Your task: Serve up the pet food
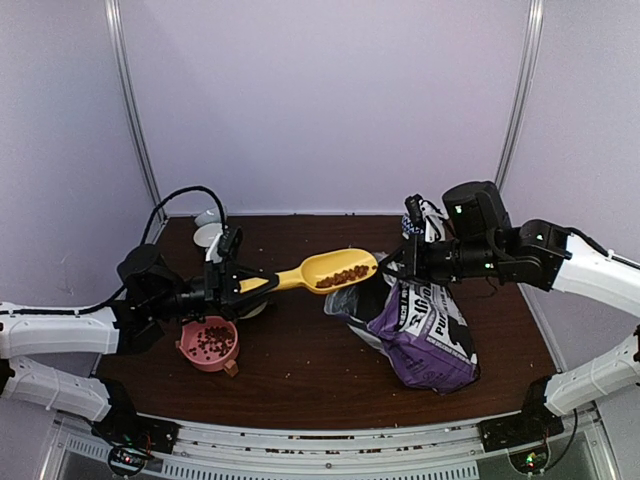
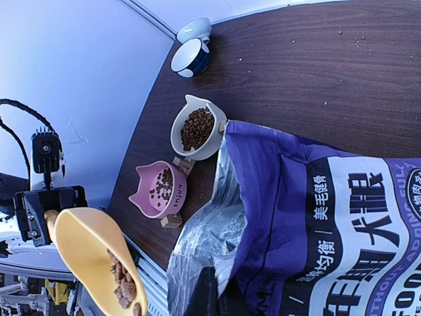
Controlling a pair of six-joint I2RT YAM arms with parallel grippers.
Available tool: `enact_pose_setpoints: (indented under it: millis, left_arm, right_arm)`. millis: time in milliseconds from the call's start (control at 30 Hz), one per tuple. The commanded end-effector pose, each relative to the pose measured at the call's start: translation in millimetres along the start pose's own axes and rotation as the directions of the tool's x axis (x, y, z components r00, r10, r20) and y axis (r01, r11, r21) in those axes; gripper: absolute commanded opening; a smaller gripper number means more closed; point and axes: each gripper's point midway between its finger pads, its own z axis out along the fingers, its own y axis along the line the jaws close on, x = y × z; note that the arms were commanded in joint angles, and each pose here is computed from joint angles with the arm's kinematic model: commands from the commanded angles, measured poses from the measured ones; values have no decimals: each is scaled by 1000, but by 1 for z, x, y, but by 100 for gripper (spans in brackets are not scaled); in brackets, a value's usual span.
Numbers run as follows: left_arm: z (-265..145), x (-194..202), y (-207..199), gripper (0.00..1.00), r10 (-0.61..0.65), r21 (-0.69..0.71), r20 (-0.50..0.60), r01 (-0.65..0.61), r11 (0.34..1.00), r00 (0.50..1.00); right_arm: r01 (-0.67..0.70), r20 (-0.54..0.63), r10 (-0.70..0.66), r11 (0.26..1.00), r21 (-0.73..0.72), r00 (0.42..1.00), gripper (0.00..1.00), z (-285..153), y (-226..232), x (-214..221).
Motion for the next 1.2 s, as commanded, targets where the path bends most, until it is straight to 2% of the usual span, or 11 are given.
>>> enact_pose_setpoints:
  millis: [0, 133, 300, 500, 600, 733, 867, 1167]
  left_arm:
    - [-3, -3, -31, 0, 63, 105, 3, -63, 992, 998]
    - [-4, -4, -31, 0, 65, 91, 4, -65, 994, 998]
    - [-13, -18, -24, 0, 74, 23, 82, -76, 997, 994]
    - [-50, -42, -6, 0, 92, -112, 236, -67, 991, 967]
    - [-75, -50, 14, 0, 96, -231, 289, -27, 973, 953]
    - [-110, -62, 30, 0, 109, -314, 367, 13, 949, 924]
    - [-136, -64, 50, 0, 101, -390, 401, 70, 918, 910]
    - [-170, -56, 78, 0, 132, -497, 411, 100, 862, 902]
  right_arm:
    - [2, 117, 8, 996, -87, 993, 0, -14, 22, -29]
    - [0, 117, 10, 996, -86, 993, 0, -14, 21, -28]
    - [-2, 123, 12, 997, -83, 992, 0, -16, 19, -28]
    - [-7, 128, 17, 997, -80, 992, 0, -17, 17, -29]
    - [-7, 129, 17, 997, -82, 991, 0, -17, 16, -29]
    - [-6, 126, 17, 997, -83, 992, 0, -15, 16, -30]
    - [-6, 116, 15, 997, -81, 993, 0, -11, 15, -28]
    - [-3, 112, 12, 997, -77, 994, 0, -10, 13, -27]
